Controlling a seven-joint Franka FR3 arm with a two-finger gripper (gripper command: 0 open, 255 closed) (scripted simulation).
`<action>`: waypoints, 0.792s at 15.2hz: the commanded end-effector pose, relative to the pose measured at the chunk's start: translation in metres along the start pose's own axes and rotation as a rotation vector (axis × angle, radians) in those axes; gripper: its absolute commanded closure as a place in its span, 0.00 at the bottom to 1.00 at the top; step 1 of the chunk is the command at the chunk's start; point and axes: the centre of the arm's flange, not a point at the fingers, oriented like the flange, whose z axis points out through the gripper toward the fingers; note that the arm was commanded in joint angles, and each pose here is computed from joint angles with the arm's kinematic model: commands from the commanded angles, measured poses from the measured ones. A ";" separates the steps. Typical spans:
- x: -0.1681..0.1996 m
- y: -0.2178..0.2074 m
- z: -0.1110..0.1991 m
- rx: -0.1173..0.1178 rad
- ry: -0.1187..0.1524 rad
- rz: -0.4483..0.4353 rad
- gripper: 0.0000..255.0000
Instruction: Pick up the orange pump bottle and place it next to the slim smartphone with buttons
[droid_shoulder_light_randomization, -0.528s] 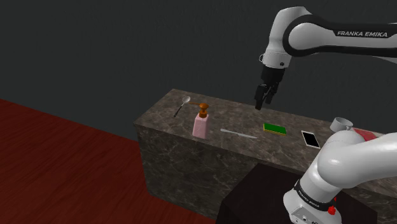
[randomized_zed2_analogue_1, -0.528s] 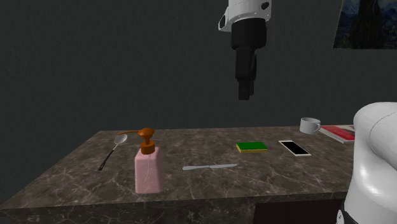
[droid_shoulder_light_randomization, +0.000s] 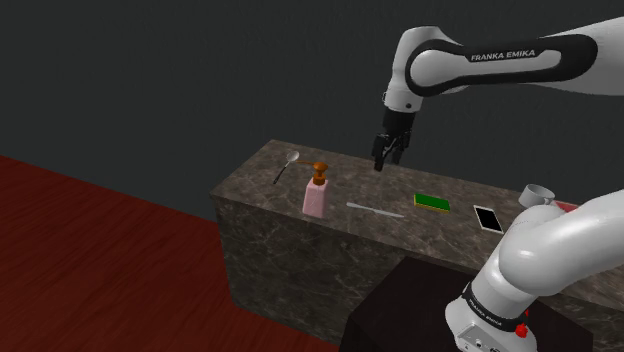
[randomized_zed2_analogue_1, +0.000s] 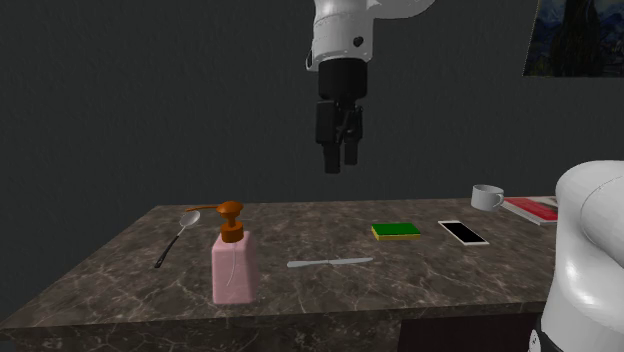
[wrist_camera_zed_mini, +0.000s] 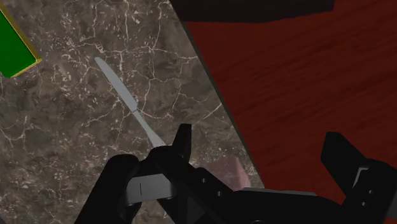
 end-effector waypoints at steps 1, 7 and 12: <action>0.028 -0.003 0.006 0.007 0.004 0.010 0.00; 0.102 -0.004 0.030 0.026 0.011 0.039 0.00; 0.164 -0.004 0.050 0.041 0.016 0.063 0.00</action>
